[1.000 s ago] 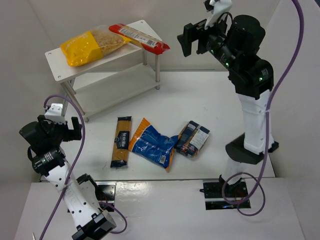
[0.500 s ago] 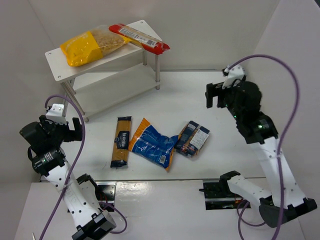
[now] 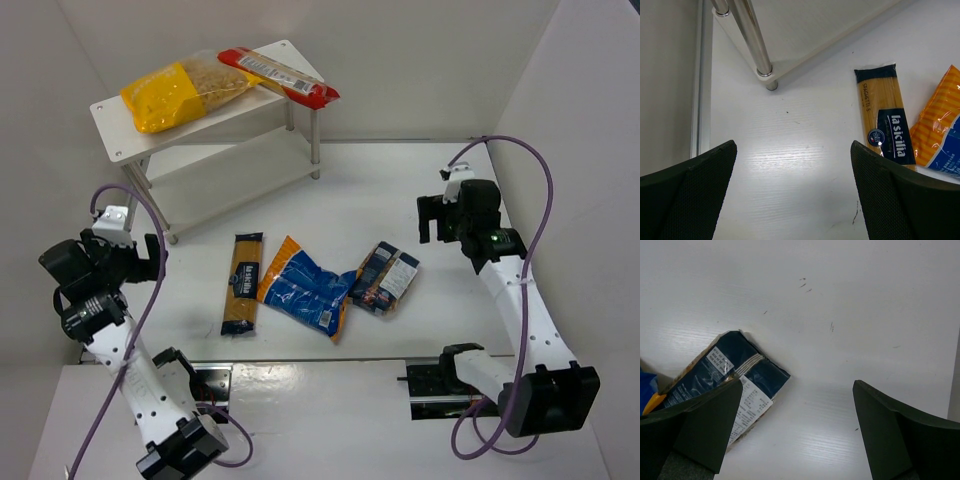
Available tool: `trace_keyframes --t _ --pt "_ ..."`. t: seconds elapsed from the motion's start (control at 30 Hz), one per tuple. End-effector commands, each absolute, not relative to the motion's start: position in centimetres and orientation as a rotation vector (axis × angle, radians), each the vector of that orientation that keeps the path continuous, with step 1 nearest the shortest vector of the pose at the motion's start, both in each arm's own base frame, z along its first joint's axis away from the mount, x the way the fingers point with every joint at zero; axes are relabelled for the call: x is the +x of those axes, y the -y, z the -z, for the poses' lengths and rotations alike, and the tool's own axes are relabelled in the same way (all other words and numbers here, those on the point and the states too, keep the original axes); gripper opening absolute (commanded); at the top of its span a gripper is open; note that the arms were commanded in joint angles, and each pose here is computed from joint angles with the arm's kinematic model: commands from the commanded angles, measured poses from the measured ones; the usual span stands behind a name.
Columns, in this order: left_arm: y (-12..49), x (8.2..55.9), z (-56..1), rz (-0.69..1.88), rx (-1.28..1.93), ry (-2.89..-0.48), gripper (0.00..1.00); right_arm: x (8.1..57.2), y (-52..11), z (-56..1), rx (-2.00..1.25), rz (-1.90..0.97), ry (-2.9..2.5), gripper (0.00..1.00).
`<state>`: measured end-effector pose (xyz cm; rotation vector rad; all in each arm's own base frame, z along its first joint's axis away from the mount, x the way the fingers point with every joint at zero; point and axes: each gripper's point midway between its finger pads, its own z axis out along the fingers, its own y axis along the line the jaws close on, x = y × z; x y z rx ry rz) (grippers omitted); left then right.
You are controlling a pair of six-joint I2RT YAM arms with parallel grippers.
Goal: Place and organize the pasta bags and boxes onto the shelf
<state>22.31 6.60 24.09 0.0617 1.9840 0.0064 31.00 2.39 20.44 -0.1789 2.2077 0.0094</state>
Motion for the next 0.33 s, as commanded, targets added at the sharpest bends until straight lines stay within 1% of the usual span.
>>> trace_keyframes --t 0.0,0.3 --pt "-6.5 22.7 -25.0 -0.005 0.11 -1.963 1.0 31.8 -1.7 -21.1 -0.162 0.006 -2.163 1.0" --pt "-6.9 23.2 -24.1 0.031 0.104 -1.995 1.0 32.3 -0.9 -18.6 -0.142 0.043 -2.243 1.0"
